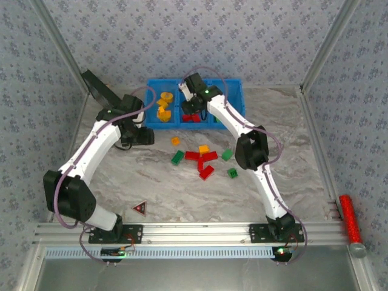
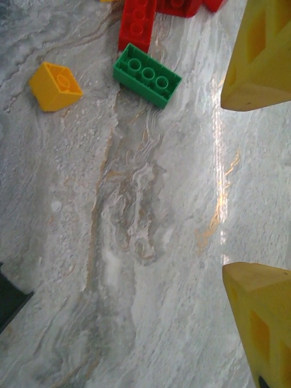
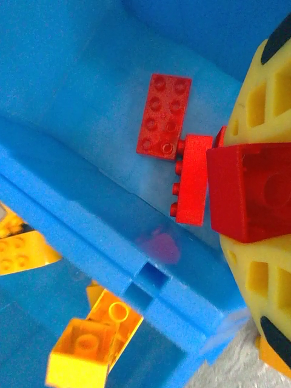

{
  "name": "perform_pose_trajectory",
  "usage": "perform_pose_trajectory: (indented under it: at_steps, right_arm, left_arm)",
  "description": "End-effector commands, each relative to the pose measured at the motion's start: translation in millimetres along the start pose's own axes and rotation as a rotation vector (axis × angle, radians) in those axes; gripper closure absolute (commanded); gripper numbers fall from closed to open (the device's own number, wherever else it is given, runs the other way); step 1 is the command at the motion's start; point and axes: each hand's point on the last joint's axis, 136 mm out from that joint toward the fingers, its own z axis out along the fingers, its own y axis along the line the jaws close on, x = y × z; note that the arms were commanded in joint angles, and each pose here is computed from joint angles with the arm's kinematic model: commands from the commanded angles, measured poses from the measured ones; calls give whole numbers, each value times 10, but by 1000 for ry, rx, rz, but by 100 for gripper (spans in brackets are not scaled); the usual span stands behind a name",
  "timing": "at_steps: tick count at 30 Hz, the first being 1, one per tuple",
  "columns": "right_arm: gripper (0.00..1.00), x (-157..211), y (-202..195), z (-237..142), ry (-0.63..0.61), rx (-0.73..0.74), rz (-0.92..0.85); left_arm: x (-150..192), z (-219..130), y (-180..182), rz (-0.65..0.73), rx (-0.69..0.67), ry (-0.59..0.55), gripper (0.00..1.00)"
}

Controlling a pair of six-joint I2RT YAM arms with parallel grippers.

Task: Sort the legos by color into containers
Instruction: Place the lego in the container, then pick up the lego from the center of the table.

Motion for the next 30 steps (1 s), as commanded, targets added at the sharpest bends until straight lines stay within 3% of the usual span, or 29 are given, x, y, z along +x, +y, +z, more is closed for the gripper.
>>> perform_pose_trajectory:
  at_steps: [1, 7, 13, 17, 23, 30]
  right_arm:
    - [68, 88, 42, 128, 35, 15, -49]
    - [59, 231, 77, 280, 77, 17, -55]
    - [42, 80, 73, 77, 29, 29, -69]
    - [40, -32, 63, -198, -2, 36, -80]
    - [38, -92, 18, -790, -50, 38, -49]
    - [38, 299, -165, -1323, -39, 50, 84]
  left_arm:
    - [13, 28, -113, -43, 52, -12, 33]
    - [18, 70, -180, -45, 65, -10, 33]
    - [-15, 142, -279, -36, 79, 3, 33]
    - [-35, 228, -475, -3, 104, 10, 33]
    - [8, 482, -894, 169, 127, 57, 32]
    - [63, 812, -1176, 230, 131, 128, 32]
